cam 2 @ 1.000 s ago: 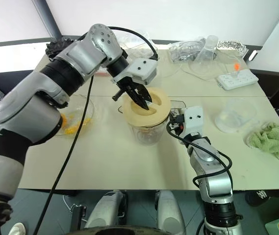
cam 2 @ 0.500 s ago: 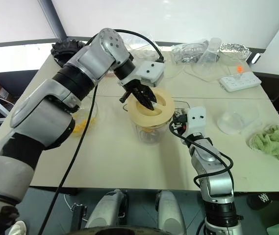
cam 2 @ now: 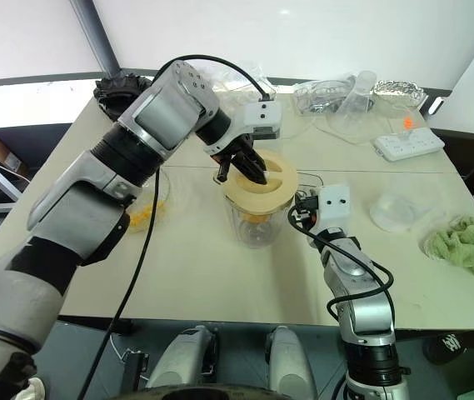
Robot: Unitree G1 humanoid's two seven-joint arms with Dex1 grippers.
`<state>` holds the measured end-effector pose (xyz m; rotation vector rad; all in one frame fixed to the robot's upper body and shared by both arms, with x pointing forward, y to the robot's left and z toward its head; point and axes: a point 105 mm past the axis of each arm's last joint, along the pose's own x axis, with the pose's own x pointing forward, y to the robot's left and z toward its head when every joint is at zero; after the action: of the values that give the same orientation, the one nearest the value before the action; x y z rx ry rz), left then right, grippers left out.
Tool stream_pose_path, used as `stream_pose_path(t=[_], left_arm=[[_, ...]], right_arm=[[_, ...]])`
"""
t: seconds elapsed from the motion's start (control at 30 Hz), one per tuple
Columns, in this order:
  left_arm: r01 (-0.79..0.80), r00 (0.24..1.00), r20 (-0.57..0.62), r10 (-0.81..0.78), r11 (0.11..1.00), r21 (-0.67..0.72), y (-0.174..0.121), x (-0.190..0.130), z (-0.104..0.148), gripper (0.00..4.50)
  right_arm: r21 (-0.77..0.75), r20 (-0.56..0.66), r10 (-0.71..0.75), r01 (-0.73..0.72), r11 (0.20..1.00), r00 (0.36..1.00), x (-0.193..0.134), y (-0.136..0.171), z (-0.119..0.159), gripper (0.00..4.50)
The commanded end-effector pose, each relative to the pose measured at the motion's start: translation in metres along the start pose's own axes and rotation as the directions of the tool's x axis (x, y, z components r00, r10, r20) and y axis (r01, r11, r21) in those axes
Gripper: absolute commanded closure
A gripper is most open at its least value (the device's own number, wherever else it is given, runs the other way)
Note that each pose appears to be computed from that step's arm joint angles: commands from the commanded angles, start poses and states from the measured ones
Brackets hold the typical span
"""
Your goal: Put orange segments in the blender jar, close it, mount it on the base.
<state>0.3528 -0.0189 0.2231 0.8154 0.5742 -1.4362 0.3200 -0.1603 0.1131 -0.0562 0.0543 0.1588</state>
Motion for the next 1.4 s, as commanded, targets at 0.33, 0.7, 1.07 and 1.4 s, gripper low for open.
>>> stream_pose_path(t=[0.33, 0.7, 1.07, 1.4], left_arm=[[-0.265, 0.956, -0.206, 0.211, 0.920, -0.288, 0.015, 0.009, -0.054, 4.25], [-0.227, 0.973, -0.104, 0.208, 0.949, -0.220, 0.005, 0.004, -0.034, 4.25], [-0.270, 0.956, 0.085, 0.281, 0.956, -0.114, 0.008, -0.024, -0.007, 1.93], [-0.220, 0.694, 0.561, 0.450, 0.876, -0.430, 0.031, -0.142, 0.069, 1.93]], right_arm=[[-0.036, 0.083, 0.047, -0.044, 0.998, 0.995, -0.002, 0.012, 0.017, 3.51], [-0.049, 0.082, 0.063, -0.059, 0.997, 0.995, 0.000, 0.013, 0.018, 3.51], [-0.058, 0.089, 0.083, -0.078, 0.995, 0.993, 0.004, 0.015, 0.020, 3.52], [-0.064, 0.082, 0.096, -0.091, 0.994, 0.992, 0.004, 0.016, 0.016, 3.52]])
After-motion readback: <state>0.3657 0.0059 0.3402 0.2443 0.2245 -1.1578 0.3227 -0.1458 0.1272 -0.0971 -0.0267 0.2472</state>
